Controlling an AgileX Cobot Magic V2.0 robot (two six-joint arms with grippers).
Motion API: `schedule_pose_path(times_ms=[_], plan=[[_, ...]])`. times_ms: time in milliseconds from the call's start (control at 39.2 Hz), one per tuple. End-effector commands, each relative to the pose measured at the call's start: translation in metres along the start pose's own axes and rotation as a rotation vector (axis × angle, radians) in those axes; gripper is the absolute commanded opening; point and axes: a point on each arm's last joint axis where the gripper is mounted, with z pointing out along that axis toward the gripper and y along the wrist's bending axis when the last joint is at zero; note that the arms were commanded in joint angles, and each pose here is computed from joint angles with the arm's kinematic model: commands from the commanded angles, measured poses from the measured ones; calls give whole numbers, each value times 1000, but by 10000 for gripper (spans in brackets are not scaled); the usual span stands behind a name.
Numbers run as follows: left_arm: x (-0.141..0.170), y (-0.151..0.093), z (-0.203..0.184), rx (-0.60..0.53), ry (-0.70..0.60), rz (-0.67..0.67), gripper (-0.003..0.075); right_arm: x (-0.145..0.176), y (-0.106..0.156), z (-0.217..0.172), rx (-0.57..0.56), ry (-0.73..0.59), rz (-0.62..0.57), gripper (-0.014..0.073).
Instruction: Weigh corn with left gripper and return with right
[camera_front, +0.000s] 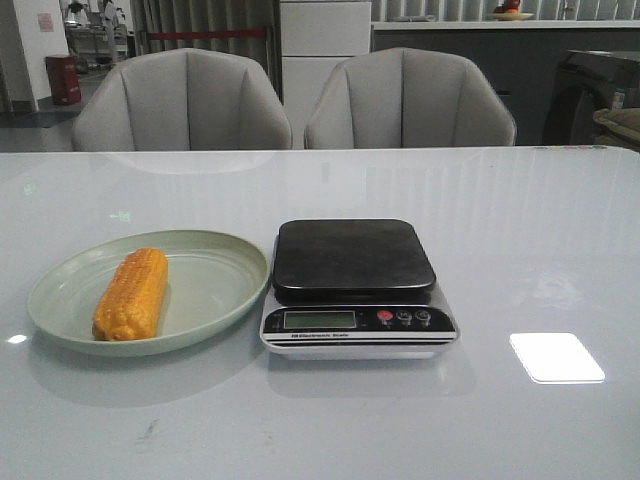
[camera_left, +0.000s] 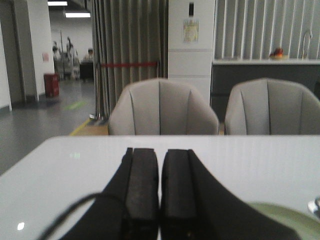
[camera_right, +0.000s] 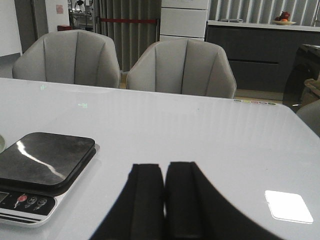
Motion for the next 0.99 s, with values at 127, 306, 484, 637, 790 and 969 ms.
schedule_pose_path(times_ms=[127, 306, 484, 637, 790, 969], plan=[[-29, 0, -4, 5, -264, -8, 114, -5, 0, -2, 6, -91, -16, 162], [-57, -2, 2, 5, -168, -8, 114, -5, 0, -2, 6, -91, -16, 162], [-87, -3, 21, 3, 26, -8, 114, -5, 0, -2, 6, -91, -16, 162], [-97, -4, 37, 5, 208, -40, 114, -5, 0, -2, 6, -91, -16, 162], [-86, -6, 48, 13, 374, -102, 114, -5, 0, -2, 6, -91, -16, 162], [-75, -11, 46, 57, 457, -137, 114, -5, 0, -2, 6, -91, -16, 162]])
